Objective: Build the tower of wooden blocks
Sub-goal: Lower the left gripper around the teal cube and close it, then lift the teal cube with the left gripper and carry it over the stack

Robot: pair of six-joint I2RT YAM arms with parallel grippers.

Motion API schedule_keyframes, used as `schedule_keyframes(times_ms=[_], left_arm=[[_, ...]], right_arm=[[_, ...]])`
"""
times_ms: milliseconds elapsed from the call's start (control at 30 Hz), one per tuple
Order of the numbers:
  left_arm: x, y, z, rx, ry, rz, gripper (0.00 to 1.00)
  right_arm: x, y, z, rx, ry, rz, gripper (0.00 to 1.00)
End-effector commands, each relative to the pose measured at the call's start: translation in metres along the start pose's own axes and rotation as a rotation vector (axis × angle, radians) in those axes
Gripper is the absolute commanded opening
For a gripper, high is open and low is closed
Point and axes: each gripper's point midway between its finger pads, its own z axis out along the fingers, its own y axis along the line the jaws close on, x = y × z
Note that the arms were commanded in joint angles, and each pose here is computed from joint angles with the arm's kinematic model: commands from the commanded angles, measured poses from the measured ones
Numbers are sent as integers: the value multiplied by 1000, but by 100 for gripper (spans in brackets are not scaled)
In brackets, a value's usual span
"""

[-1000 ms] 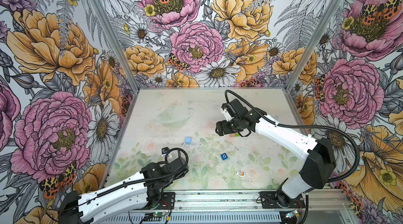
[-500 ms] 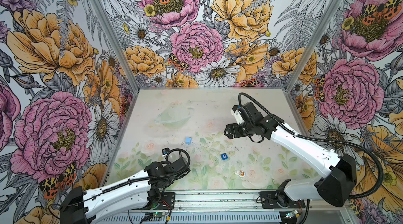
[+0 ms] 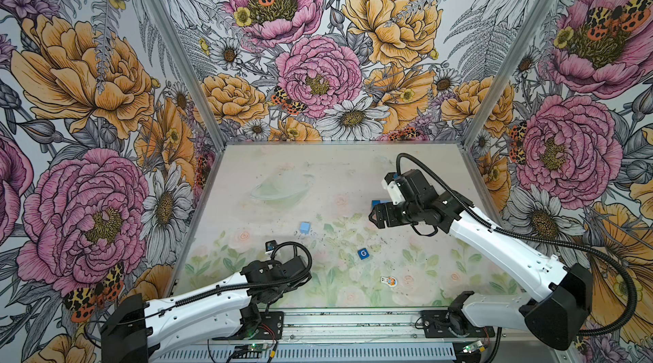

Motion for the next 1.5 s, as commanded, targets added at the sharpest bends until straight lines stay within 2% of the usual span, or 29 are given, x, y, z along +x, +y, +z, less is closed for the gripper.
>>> schedule_keyframes(times_ms=[0,300,600,1067,1467], left_arm=[[-4,-8,-1,19,-18,-7,36],[-10,-8,-3,28,-27,-19,23],[-31,-38,-23,62,-45,40,19],[-106,-132,-77,168,-122,188,17],[-161,-227,-81,213,-133,333,15]], right_arm=[[0,0,-7,-9,-16,2,90],[1,-4,-8,-1,-19,7,90],[3,-27,-14,47,-50,56,90],[20,-87,-29,133,-107,222,90],[28,-114,-45,167,-147,304,90]])
